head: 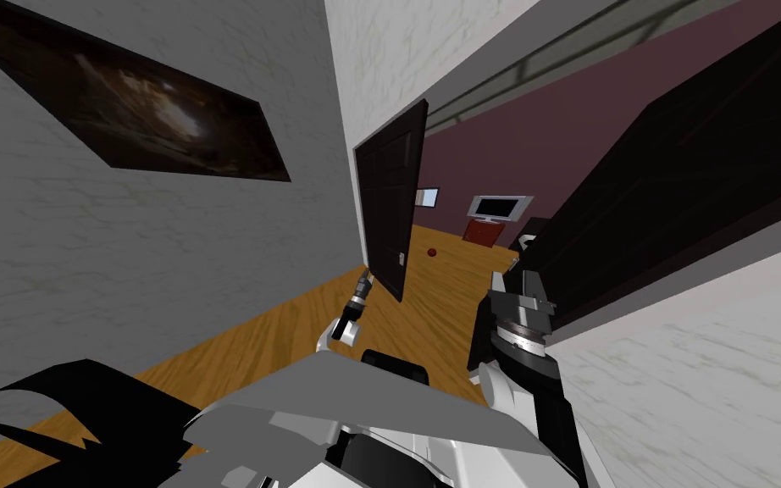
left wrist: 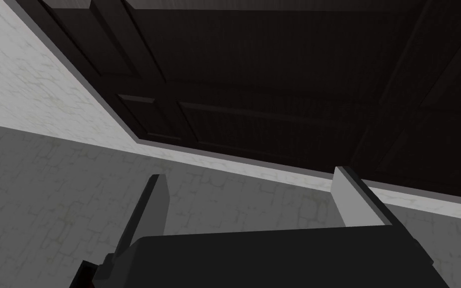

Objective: Push the door open

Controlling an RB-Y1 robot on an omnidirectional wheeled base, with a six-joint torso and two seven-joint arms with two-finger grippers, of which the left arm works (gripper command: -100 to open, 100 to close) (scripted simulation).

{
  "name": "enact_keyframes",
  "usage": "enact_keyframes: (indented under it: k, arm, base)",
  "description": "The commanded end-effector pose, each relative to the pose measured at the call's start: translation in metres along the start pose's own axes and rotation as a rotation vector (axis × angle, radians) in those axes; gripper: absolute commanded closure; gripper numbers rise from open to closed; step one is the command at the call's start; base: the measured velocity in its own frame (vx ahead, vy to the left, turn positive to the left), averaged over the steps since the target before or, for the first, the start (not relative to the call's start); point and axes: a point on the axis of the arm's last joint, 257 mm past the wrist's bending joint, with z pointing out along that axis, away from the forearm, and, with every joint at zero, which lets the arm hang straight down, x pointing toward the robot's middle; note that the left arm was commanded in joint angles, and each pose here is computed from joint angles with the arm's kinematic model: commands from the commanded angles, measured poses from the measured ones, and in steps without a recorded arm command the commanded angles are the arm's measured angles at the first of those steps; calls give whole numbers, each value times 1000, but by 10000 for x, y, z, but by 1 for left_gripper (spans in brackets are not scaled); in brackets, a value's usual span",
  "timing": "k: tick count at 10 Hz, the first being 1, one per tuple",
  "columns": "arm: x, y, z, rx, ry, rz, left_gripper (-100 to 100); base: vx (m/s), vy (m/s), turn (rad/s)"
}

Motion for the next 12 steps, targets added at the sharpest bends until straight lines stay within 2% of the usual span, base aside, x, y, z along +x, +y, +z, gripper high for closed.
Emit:
enact_keyframes:
  k: [1,12]
  arm:
    - [59,117,2,-18,15,-4,-100]
    - [454,841,-116,-145,113,-25,-100]
  base:
    - [79,36,-65]
    - [88,50,-68]
